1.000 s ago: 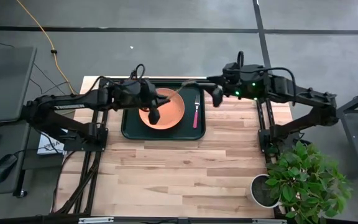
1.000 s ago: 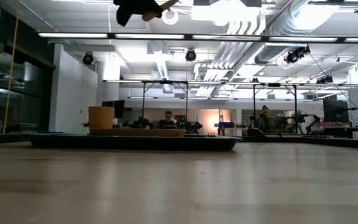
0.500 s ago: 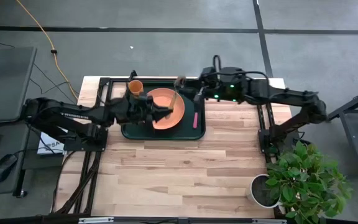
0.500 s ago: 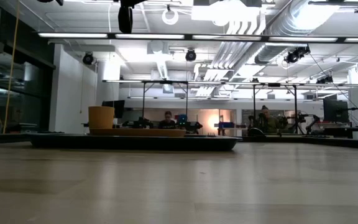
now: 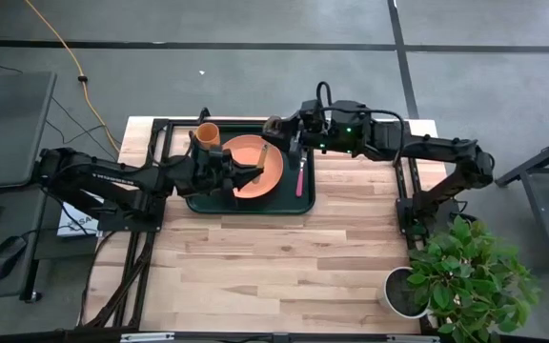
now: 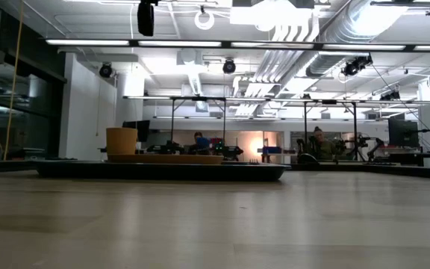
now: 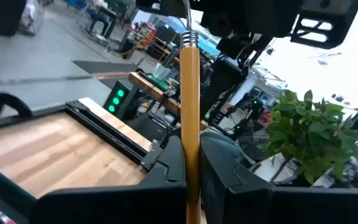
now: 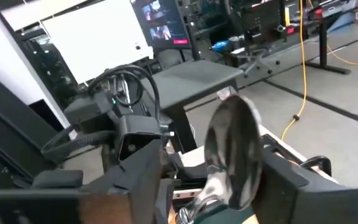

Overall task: Pick and place plate/cup/fork/spoon on tray
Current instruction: Put the yellow spoon on the black serving tray

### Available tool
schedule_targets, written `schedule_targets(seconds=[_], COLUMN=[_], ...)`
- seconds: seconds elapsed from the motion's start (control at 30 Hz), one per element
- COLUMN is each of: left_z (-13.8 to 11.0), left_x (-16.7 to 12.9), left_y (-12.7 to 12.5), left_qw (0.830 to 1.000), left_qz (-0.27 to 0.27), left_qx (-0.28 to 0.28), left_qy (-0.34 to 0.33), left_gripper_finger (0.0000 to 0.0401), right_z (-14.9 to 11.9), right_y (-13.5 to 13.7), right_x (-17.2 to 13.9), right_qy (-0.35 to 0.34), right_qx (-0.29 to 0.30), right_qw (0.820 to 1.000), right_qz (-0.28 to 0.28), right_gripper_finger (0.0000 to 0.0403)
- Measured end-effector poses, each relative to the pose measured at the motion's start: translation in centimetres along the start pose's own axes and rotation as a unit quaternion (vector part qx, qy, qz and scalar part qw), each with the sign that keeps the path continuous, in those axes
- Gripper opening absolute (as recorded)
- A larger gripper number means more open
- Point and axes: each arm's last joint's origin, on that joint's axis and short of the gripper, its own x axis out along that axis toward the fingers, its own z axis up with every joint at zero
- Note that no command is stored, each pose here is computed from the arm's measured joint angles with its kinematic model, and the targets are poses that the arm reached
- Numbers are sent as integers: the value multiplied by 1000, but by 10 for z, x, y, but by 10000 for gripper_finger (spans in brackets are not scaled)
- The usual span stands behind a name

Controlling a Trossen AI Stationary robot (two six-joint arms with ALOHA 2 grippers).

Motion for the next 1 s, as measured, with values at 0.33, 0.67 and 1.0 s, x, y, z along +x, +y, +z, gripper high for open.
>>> schedule_targets(seconds=[0.33,0.67,1.0], left_z=[3,7,53], left_x=[-2,0,-10], left_y=[0,6,16], left_qw=[1000,999,994], left_qz=[2,9,12], left_qx=[9,34,105], left_qy=[-8,-8,-41], left_gripper_finger=[0,70,236], right_z=[4,2,-11], right_y=[-1,-4,-26], right_x=[-8,-23,-89], right_qy=[4,56,229], right_qx=[11,-12,-27], right_qw=[1000,998,963], right_qz=[-9,-33,-138], right_gripper_finger=[39,3,1])
